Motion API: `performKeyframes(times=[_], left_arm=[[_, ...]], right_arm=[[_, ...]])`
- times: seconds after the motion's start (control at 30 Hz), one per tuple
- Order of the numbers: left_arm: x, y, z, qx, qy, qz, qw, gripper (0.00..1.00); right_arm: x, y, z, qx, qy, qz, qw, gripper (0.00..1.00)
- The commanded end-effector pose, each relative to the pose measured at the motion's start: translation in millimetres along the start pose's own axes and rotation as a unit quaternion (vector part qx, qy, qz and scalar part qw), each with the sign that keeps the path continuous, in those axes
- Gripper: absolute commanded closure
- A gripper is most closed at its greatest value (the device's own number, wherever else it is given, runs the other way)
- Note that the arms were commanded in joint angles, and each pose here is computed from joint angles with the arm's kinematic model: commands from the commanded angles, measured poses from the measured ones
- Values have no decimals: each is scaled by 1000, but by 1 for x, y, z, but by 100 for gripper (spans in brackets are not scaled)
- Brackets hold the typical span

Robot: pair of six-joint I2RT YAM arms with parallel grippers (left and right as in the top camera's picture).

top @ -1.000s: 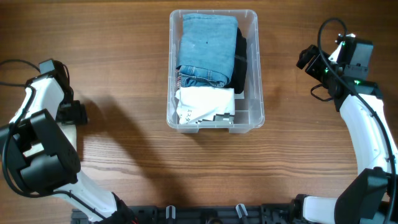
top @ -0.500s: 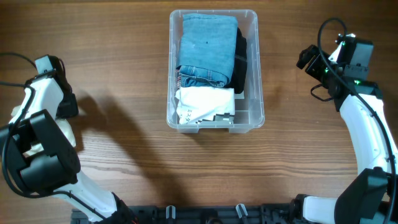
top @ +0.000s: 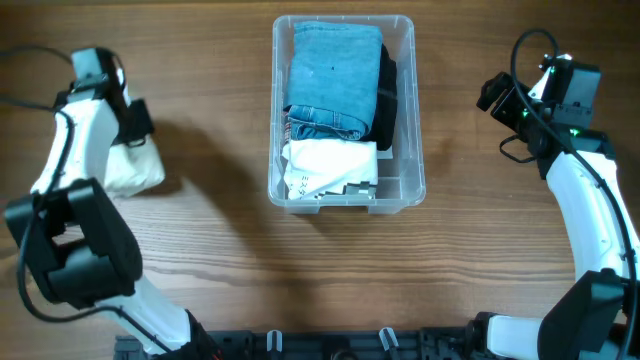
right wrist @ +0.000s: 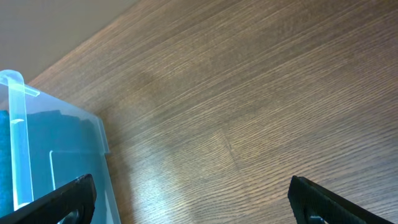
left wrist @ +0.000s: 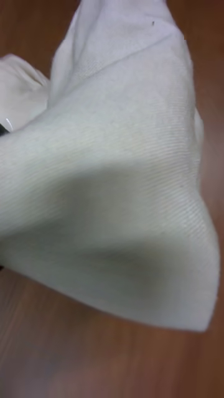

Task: Pack container
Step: 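Carry the cream cloth over the container's lower half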

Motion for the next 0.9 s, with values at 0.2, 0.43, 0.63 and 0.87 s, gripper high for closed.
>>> performKeyframes(times=[0.2,0.43,0.63,0.87], left_arm=[[-48,256,-62,50,-47,-360,930,96],[-14,321,-143,140,-143,-420,885,96],[10,311,-232,205,-250,-373,870,96],[30,255,-323,224,-345,-283,866,93]], right_arm=[[-7,1,4,-8,8,-6,1000,0],[-7,1,4,-8,8,-6,1000,0],[-7,1,4,-8,8,-6,1000,0],[-7,1,4,-8,8,-6,1000,0]])
Point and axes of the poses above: each gripper's point midway between its finger pads, its own y axis back along the fingers, its own z axis along the line the jaws close on, x = y × z, the point moved 8 cm from there along y, back along the fingers, and after that the axes turned 15 degrees about -y, right-handed, at the moved point
